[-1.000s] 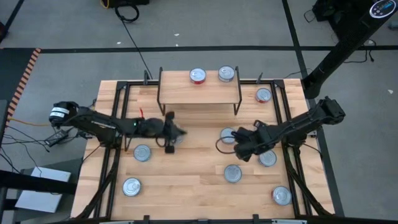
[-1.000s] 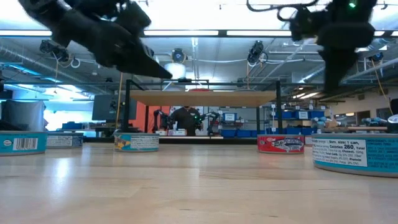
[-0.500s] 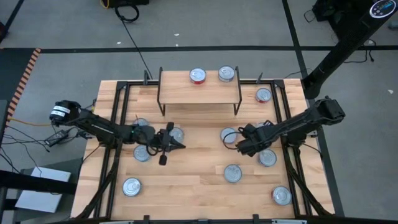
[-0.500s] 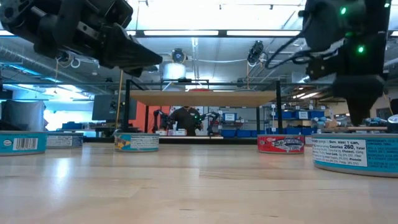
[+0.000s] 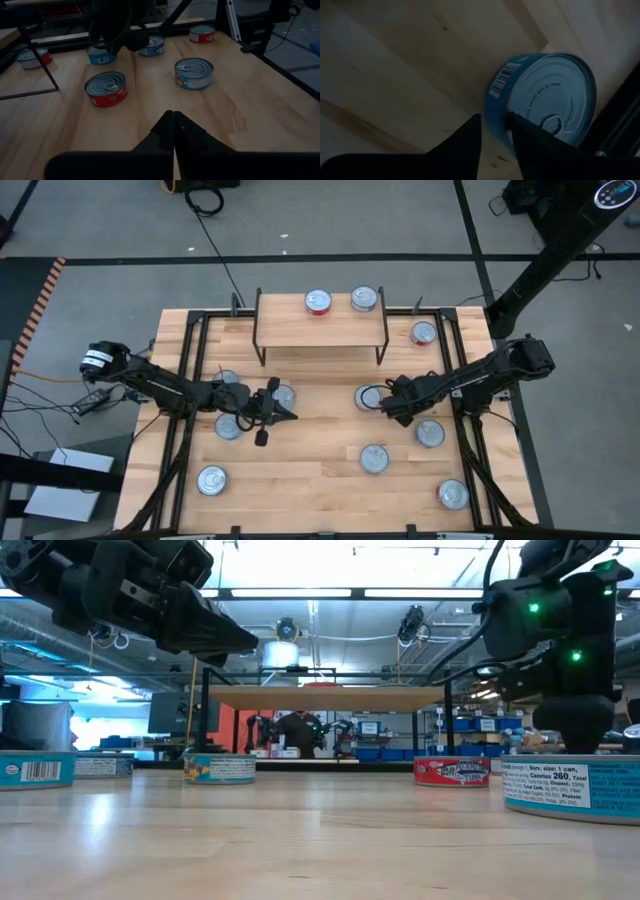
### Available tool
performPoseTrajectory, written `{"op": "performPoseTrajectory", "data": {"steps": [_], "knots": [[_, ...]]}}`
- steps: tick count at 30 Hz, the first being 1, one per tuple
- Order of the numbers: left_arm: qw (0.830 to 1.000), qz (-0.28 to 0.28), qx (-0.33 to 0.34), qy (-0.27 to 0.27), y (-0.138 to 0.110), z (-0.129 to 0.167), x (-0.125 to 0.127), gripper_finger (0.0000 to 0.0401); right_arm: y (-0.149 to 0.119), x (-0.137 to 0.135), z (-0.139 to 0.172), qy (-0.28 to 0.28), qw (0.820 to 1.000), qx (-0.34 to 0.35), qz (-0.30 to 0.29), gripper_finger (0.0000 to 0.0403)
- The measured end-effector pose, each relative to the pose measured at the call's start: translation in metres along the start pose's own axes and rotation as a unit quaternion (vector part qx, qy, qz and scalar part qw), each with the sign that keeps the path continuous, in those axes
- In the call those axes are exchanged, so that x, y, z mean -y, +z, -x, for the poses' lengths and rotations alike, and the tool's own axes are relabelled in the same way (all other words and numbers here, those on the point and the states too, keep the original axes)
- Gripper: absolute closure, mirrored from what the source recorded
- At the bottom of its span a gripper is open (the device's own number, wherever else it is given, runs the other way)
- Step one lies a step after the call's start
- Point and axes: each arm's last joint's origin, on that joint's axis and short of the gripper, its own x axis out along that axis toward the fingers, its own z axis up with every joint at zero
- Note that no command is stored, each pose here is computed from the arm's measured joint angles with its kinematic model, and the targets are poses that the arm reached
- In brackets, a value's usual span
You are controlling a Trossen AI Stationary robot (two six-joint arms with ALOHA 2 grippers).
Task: Stack canned seafood by type on shelf
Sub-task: Put the yellow blue tuna can on the shelf
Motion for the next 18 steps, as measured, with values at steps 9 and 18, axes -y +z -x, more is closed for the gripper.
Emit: {"op": "performPoseTrajectory", "data": {"steps": [9, 18], "knots": [[1.000, -0.001, 0.001, 0.000, 0.000, 0.000, 0.000, 0.0396, 0.005, -0.004, 0.008, 0.019, 0.999, 0.003, 0.037, 0.0393], [1.000, -0.001, 0.002, 0.000, 0.000, 0.000, 0.000, 0.0396, 0.019, -0.026, 0.051, 0.116, 0.988, 0.051, 0.090, 0.0398]]}}
